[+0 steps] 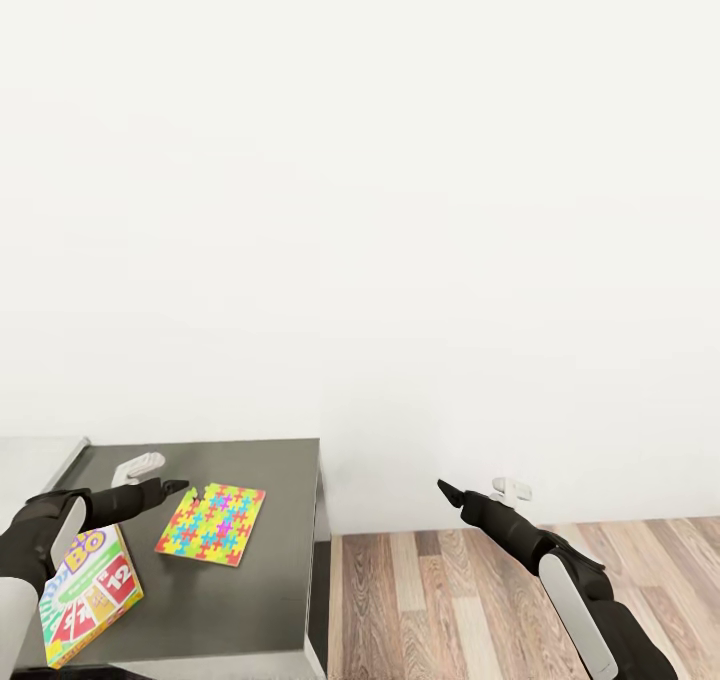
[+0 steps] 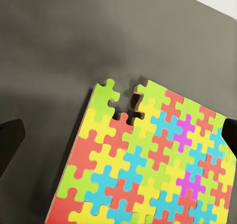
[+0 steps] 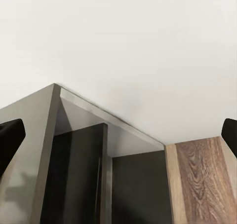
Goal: Put all the toys in the child's room - the three board games (two on the bed and one on the table), the two jigsaw puzzles on the table, and the tennis ball on the table - inside the toy box on the table in the child's room.
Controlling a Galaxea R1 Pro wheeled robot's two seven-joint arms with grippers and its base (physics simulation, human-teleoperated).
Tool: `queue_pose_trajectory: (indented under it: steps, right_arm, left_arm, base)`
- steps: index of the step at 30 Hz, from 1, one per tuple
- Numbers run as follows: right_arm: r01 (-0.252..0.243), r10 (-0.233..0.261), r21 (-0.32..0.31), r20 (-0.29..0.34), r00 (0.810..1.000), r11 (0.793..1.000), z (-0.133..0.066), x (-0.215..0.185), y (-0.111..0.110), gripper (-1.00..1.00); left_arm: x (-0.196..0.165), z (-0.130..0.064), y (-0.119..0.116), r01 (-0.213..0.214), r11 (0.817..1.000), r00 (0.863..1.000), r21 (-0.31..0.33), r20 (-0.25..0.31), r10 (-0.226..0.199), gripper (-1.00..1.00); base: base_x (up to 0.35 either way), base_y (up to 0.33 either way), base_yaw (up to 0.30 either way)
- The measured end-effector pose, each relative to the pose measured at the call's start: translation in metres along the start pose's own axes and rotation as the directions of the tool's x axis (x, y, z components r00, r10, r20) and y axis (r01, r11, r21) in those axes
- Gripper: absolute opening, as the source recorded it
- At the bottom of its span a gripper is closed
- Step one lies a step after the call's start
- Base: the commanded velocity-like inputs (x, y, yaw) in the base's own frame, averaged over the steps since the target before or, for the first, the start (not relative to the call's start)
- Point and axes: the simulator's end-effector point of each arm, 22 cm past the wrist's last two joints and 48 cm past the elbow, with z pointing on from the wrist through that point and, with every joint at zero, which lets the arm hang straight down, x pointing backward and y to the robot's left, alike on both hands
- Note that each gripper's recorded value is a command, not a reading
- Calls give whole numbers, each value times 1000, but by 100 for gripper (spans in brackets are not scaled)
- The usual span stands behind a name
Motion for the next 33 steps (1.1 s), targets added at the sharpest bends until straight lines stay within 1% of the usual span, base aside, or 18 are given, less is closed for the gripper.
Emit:
queue_pose_trajectory:
  steps: [33]
  right_arm:
    - [-20, 21, 23, -42, 999, 1000, 9, 22, -16, 100]
  left_arm:
    - [21, 17, 13, 10, 1000, 999, -18, -47, -11, 100]
  base:
    - [0, 0, 0]
